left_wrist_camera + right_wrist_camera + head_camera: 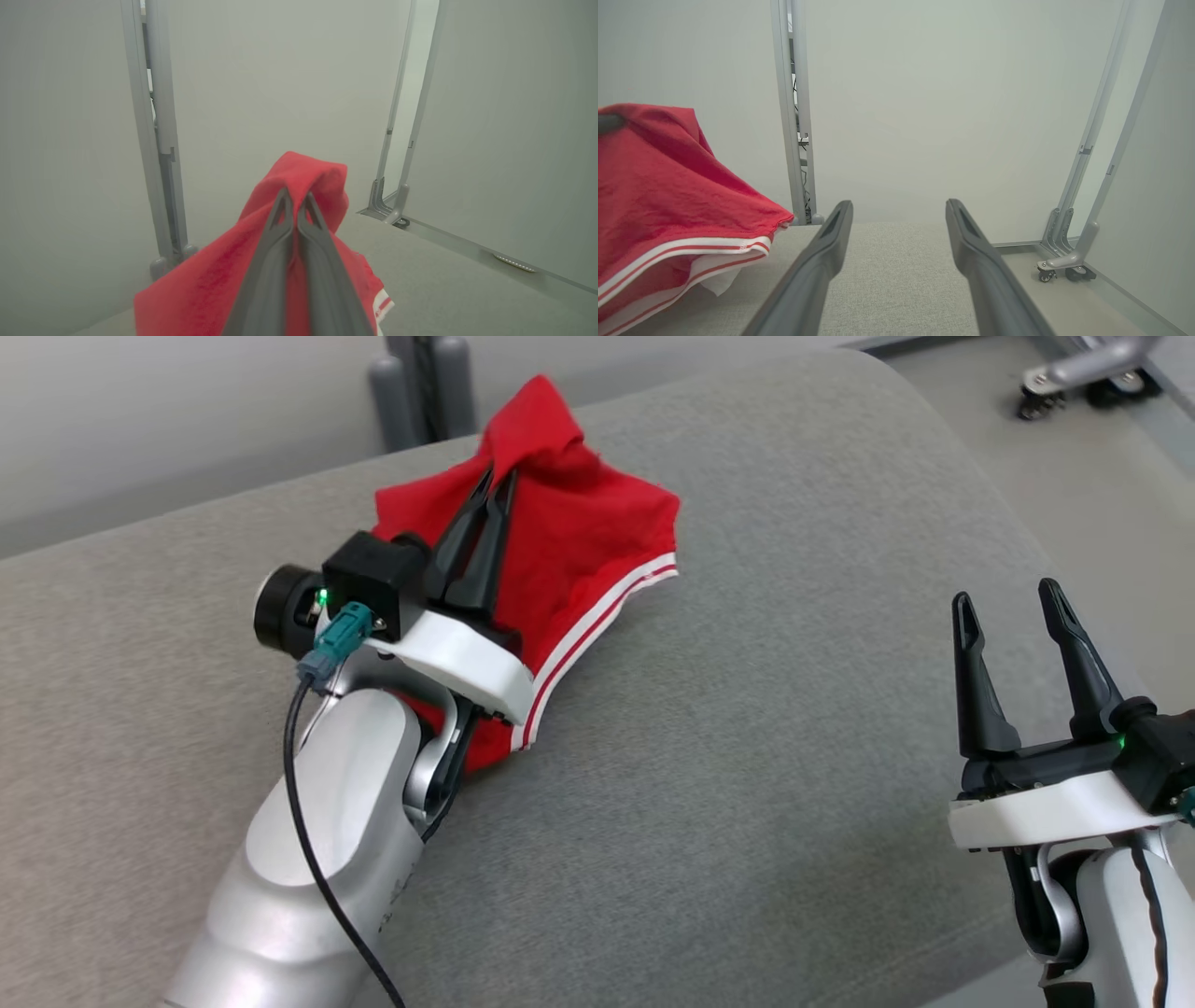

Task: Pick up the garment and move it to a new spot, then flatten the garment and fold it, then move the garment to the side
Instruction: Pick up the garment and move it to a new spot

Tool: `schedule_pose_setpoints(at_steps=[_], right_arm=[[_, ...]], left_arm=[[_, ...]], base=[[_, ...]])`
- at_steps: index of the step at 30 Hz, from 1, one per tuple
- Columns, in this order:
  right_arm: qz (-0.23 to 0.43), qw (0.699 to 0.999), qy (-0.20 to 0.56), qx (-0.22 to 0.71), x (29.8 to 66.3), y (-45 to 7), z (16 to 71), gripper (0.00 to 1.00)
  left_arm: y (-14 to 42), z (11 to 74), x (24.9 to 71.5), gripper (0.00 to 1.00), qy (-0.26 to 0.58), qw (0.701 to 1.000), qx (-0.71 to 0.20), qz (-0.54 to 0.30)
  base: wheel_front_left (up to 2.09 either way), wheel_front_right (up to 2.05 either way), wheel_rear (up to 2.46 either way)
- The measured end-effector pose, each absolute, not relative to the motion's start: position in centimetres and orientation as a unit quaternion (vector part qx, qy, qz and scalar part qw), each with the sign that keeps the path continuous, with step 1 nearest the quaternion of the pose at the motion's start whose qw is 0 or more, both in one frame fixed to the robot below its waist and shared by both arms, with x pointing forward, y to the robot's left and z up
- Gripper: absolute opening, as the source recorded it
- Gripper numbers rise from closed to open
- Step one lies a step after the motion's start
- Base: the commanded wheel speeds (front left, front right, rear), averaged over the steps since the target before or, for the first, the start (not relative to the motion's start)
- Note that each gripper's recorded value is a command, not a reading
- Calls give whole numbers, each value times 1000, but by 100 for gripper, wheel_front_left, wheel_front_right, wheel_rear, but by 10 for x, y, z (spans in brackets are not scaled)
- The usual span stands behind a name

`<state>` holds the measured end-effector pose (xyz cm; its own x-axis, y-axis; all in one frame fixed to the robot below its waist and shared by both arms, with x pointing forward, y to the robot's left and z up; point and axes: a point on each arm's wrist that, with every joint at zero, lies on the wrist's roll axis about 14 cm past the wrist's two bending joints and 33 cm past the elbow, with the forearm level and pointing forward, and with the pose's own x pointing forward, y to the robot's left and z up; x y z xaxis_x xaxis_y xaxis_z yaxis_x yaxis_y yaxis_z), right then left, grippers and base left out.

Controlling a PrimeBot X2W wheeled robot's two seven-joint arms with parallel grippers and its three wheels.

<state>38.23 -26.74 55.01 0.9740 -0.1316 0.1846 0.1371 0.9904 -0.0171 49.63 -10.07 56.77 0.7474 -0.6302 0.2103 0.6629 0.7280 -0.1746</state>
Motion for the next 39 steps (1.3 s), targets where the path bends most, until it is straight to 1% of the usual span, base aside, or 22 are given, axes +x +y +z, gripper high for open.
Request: schedule_pose_setpoints(at_steps=[5, 10, 11, 12, 13, 14, 18, 23, 30, 33, 36, 39], right_arm=[[-99, 992, -77, -20, 372, -284, 543, 100], [-114, 991, -61, -19, 366, -292, 534, 100], [-116, 991, -58, -19, 366, -292, 532, 100], [-117, 991, -57, -19, 365, -292, 531, 100], [-118, 991, -57, -19, 366, -293, 531, 100], [-118, 991, -57, -19, 366, -293, 531, 100], [-105, 992, -65, -21, 373, -288, 535, 100], [-83, 993, -78, -20, 379, -277, 541, 100], [-36, 995, -92, -10, 388, -248, 547, 100], [-10, 995, -98, -5, 392, -230, 550, 100], [15, 995, -99, -3, 395, -214, 550, 100], [26, 995, -100, -4, 395, -206, 550, 100]], left_arm=[[-128, 512, 491, 0, -4, 923, -102, -371], [-139, 469, 489, 0, 51, 921, -87, -376], [-140, 465, 490, 7, 56, 921, -86, -377], [-141, 463, 490, 37, 58, 920, -86, -377], [-141, 465, 490, 55, 56, 919, -88, -379], [-141, 466, 490, 100, 54, 919, -90, -381], [-123, 498, 498, 100, 11, 928, -108, -357], [-88, 512, 489, 100, -10, 940, -123, -319], [-9, 539, 478, 100, -63, 967, -114, -221], [26, 544, 465, 100, -78, 974, -110, -180], [57, 535, 447, 100, -70, 983, -100, -139], [84, 533, 434, 100, -71, 988, -97, -100]], base=[[0, 0, 0], [0, 0, 0], [0, 0, 0], [0, 0, 0], [0, 0, 0], [0, 0, 0], [0, 0, 0], [0, 0, 0], [0, 0, 0], [0, 0, 0], [0, 0, 0], [0, 0, 0]])
